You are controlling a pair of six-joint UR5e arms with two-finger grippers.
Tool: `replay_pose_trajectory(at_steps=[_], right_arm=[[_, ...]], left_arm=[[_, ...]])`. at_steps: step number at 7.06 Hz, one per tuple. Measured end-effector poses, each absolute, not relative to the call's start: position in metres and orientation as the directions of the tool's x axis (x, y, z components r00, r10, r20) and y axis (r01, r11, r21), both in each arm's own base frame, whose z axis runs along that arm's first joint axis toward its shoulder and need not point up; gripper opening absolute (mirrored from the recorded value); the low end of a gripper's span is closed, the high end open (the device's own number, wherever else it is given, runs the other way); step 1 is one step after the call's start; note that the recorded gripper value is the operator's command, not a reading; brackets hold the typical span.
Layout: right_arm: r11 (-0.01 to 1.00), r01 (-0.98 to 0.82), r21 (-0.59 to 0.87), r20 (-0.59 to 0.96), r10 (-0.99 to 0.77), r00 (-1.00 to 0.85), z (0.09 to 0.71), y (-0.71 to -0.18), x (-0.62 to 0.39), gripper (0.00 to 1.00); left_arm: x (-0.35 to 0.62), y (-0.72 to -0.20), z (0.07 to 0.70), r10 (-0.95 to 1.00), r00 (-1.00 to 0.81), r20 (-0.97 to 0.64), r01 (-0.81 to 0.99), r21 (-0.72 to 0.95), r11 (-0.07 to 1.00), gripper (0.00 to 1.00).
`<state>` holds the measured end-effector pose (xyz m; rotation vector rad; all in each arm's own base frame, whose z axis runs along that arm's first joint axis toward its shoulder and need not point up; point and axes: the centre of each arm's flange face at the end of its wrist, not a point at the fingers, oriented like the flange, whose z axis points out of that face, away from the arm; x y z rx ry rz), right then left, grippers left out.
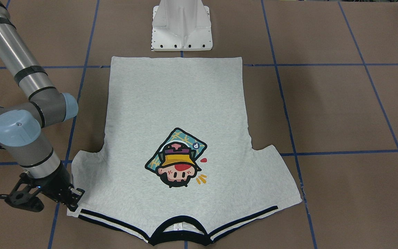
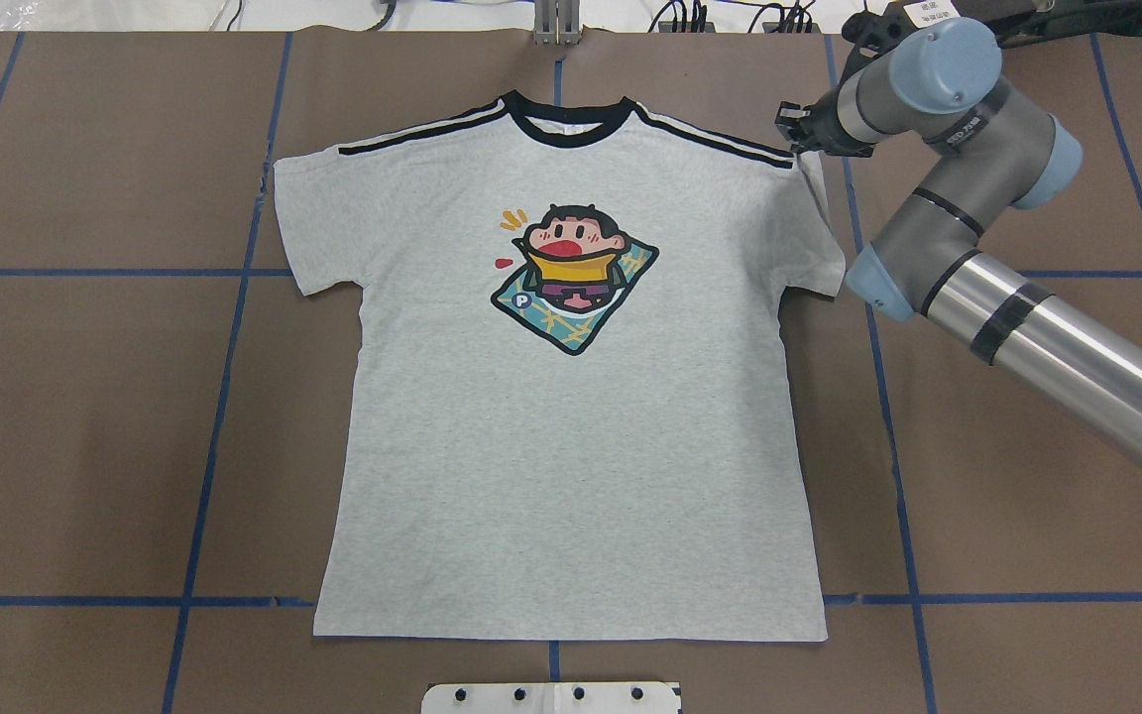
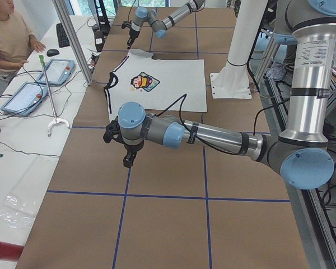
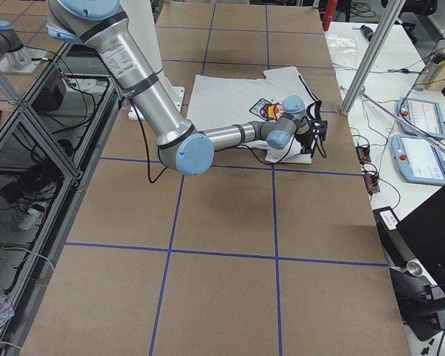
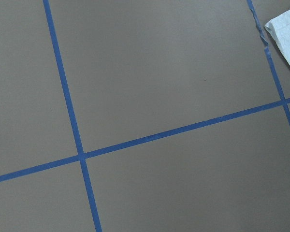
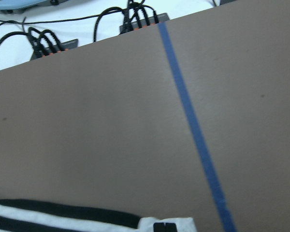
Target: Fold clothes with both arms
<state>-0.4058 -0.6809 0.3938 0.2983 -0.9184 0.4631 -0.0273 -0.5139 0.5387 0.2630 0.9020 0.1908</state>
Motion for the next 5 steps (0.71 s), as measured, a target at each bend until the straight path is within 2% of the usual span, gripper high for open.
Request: replay_pose_trajectory(at_steps=[2, 5], right_arm=[[0.854, -0.520, -0.011, 0.837, 0.293, 0.462, 0.337, -0.670, -0.466, 0.00], [0.842, -0.540, 0.003, 0.811, 0.314, 0.494, 0.326, -0.684, -0.509, 0.00]], left_arm=[[-0.027, -0.514, 0.535, 0.278, 0.607, -0.745, -0.053, 0.311, 0.949, 1.00], [-0.027, -0.513, 0.535, 0.278, 0.606, -0.746, -0.053, 0.311, 0.949, 1.00]])
